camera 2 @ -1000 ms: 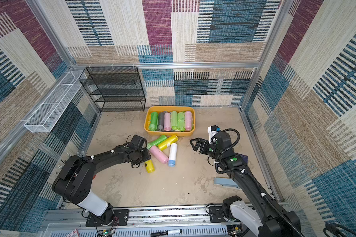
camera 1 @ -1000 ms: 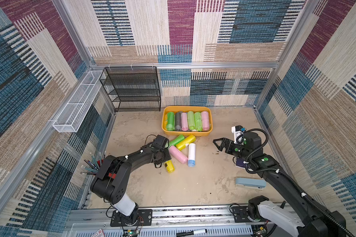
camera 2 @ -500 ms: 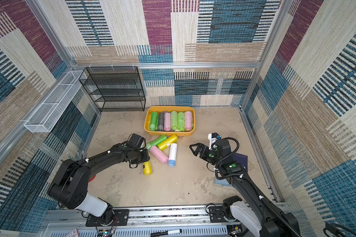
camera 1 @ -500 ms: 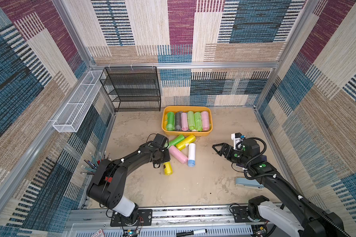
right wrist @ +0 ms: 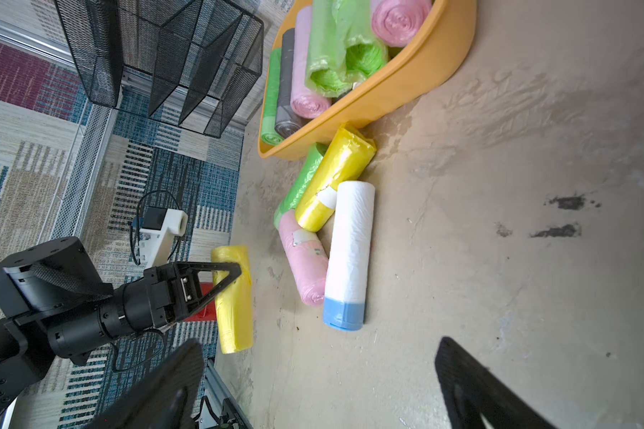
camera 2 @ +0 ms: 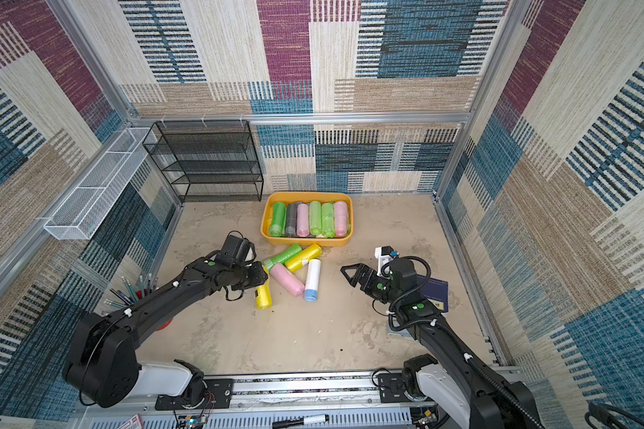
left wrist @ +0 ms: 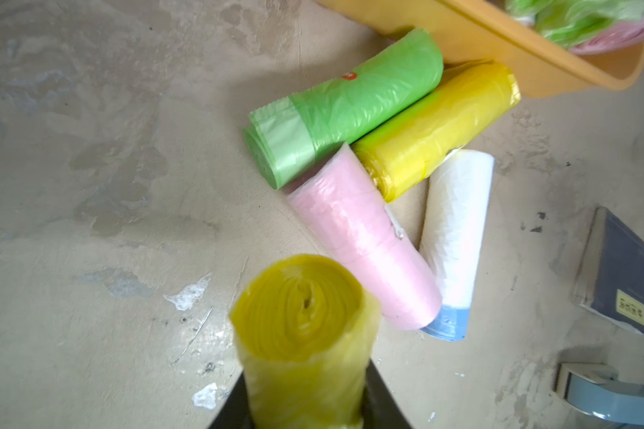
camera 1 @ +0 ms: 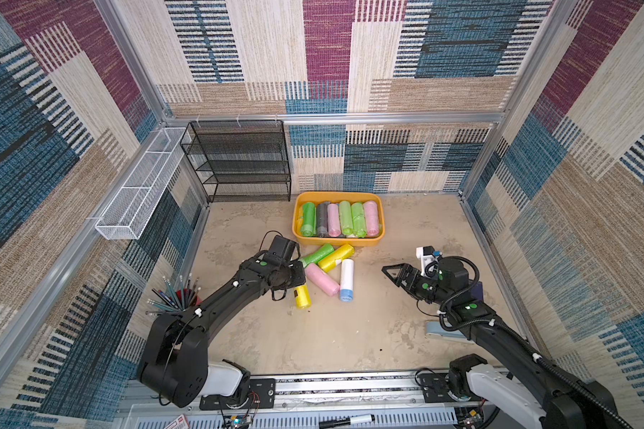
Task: Put the roll of trash bags into the storage box
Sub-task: Pick up the roll of trash bags from the center of the board, then place the roll of trash bags in the storage box.
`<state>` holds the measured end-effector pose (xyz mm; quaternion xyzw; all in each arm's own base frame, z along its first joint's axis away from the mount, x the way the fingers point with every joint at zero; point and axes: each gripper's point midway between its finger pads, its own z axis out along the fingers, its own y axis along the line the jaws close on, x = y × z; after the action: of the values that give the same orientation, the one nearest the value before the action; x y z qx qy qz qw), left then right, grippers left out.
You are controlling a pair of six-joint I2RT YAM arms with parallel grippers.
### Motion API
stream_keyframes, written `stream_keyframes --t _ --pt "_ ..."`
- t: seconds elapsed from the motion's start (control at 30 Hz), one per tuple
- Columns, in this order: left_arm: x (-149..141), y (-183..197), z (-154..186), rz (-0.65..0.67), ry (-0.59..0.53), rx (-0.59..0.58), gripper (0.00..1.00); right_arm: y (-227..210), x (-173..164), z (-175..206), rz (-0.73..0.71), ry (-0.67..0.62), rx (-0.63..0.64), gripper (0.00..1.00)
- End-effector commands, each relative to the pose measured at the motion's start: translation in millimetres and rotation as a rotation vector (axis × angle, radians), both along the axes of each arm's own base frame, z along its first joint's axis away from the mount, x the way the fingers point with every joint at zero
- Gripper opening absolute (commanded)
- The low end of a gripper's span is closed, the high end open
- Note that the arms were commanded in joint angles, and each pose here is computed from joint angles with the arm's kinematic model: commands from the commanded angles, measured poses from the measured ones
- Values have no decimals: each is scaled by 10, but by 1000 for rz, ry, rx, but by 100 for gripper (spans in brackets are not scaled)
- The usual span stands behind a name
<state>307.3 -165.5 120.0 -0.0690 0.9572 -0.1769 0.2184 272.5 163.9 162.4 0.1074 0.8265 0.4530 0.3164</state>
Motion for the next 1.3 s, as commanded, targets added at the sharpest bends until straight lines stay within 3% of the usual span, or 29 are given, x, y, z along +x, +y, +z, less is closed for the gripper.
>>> stream_keyframes --t 0.0,0.2,0.6,1.03,1.27 --pt "50 15 193 -1 -46 5 30 47 8 111 20 -49 40 99" --pt "182 -38 437 0 -106 -16 28 79 -32 114 35 -36 74 99" --pt "534 -269 614 -32 -114 -37 25 104 -72 209 54 -69 100 99" --pt "1269 -400 719 -91 -140 98 21 17 187 266 0 -119 -30 99" --pt "1792 -314 730 -140 -169 251 20 11 242 157 -13 -94 -36 99"
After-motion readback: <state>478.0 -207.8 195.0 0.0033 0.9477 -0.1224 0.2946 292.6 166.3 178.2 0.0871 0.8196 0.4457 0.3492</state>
